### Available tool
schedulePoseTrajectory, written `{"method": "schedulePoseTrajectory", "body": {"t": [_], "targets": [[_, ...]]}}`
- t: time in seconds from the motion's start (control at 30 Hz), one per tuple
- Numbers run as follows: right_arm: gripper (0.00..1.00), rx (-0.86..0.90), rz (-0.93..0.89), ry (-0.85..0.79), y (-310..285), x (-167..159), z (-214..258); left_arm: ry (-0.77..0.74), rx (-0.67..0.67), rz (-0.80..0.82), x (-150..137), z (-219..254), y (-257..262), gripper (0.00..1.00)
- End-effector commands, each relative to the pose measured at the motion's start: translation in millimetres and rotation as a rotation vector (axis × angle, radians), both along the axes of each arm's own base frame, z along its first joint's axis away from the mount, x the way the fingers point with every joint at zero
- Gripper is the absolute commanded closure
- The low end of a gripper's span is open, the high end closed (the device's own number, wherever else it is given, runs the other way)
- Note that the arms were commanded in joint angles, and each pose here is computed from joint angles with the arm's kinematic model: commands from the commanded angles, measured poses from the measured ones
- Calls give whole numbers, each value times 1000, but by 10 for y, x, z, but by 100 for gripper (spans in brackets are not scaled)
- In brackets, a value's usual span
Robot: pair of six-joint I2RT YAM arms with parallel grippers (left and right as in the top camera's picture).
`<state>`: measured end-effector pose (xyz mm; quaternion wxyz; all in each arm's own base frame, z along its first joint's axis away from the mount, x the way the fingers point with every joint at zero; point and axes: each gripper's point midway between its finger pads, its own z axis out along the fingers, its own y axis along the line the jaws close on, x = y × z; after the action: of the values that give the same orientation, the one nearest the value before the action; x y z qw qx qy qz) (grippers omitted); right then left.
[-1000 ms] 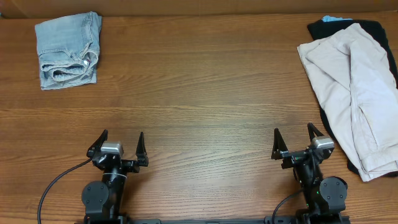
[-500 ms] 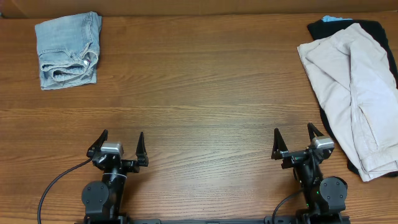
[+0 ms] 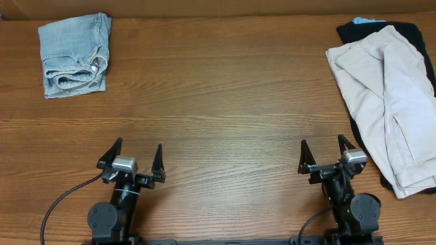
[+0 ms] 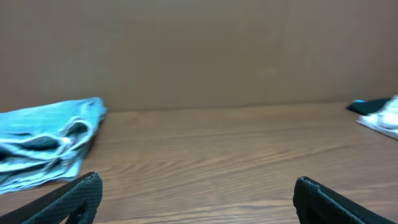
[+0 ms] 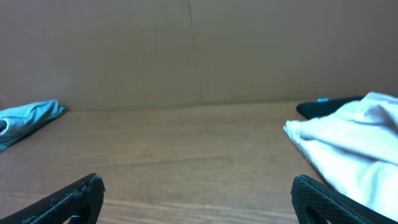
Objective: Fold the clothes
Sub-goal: 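Reach the right gripper to the beige shorts on the black cloth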
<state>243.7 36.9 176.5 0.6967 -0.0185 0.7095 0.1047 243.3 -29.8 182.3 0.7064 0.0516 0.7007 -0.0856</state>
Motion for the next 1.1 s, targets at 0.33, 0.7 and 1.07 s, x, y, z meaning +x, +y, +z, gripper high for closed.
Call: {"method": "schedulePoseTrajectory", "body": {"t": [0.33,0.7,1.07], "targets": [[0,7,159,-417,232,-435,1451,-7,-14,-87,-309,1238,-161,0],[0,-5,160,-211,227,-504,2414,240,-7,-215,16,1903,-351,0],[0,-5,183,310,330,237,2339,621,59,-249,596,1615,-322,0]]}}
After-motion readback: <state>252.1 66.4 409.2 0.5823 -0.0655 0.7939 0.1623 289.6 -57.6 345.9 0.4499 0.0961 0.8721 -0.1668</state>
